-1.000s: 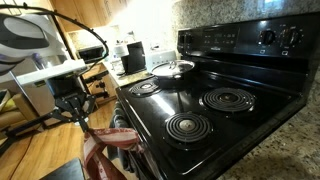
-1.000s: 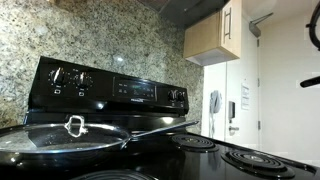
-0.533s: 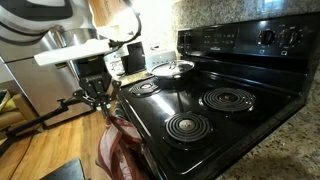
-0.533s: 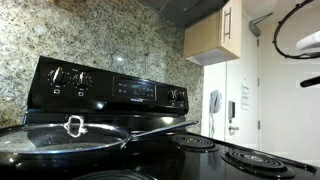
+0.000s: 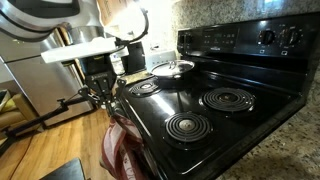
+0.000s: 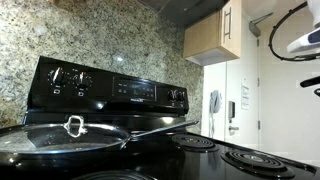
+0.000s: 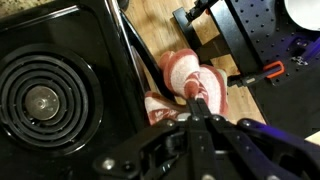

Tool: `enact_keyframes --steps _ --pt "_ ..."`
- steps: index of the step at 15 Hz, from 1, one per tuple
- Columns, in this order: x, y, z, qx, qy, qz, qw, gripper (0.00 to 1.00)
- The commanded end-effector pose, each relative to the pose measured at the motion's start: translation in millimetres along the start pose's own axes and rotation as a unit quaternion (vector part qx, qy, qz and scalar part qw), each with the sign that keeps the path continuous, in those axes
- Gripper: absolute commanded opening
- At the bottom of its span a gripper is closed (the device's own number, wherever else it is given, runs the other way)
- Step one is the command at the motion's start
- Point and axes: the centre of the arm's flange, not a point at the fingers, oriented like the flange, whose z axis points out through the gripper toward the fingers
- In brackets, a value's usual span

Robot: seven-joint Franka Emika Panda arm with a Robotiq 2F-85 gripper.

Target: Hang the towel on the oven door handle

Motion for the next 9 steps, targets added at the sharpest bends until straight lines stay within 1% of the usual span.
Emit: enact_keyframes --steps 1,4,7,9 --pt "-0.3 2.9 -4.2 -0.005 0.001 0.008 1.0000 0.00" --pt "0.4 10.3 -3.6 0.003 0.003 0.009 0.9999 0.00" --pt "3.4 15.9 15.6 0.022 -0.004 0.010 0.9997 0.00" --pt "5.3 21.3 33.5 0.031 -0.016 0.017 0.9993 0.00"
